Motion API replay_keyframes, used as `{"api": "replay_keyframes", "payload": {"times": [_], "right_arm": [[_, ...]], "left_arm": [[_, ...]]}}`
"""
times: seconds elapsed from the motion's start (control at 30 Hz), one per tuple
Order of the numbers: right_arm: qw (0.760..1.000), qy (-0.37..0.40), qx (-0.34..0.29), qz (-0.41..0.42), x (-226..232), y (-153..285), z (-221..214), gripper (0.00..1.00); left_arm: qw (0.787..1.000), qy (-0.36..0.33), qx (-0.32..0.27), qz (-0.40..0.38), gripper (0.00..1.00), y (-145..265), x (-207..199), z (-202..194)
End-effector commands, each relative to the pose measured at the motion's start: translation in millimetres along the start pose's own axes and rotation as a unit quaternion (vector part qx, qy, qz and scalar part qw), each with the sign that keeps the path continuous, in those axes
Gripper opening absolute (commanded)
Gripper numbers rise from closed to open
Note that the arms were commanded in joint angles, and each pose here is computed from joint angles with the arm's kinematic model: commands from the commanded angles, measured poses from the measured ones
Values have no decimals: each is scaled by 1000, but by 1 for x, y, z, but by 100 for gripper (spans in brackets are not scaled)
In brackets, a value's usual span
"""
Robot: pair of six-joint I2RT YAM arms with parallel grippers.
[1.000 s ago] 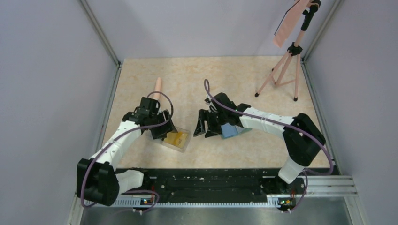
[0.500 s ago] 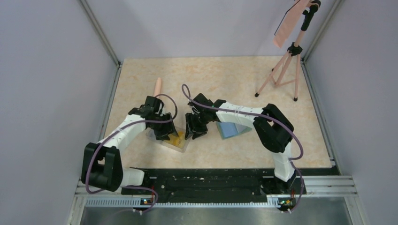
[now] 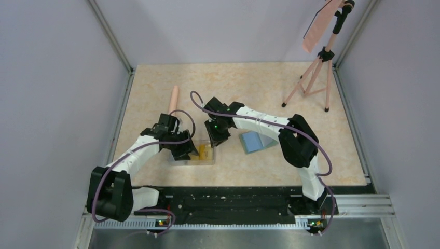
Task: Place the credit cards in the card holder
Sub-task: Pick up the credit card from the storage box.
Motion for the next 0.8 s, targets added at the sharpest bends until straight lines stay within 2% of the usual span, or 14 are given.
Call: {"api": "replay_keyframes", "payload": {"times": [0.0, 0.1, 0.23, 0.37, 0.67, 0.73, 0.77], "right_arm": [[999, 39, -5, -23, 0, 12, -1, 29], [999, 34, -17, -12, 1, 22, -3, 48], [999, -2, -34, 33, -3, 38, -3, 53], [996, -37, -33, 77, -9, 41, -8, 50], [994, -46, -6, 104, -10, 32, -22, 31], [993, -47, -2, 110, -10, 30, -23, 29], [993, -47, 0, 111, -10, 30, -23, 27]], "left_arm": [[999, 8, -23, -46, 54, -2, -9, 3], [998, 15, -30, -54, 51, -5, -10, 4], [997, 23, -43, -58, 48, -12, -11, 5], [998, 26, -48, -37, 44, -19, -9, 5], [999, 12, -37, -17, 37, -35, -14, 3], [999, 8, -29, -14, 32, -39, -16, 2], [1000, 5, -26, -13, 27, -40, -17, 2]]}}
Point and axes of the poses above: each gripper's point midway between its finger pads, its own y axis back along the fingers, its own x axis along the line the jaws close on, z = x × y, the point moved 7 cm from there along y, back along the fingers, and after that the axes turned 5 degrees about -y, right-handed, at the moved point
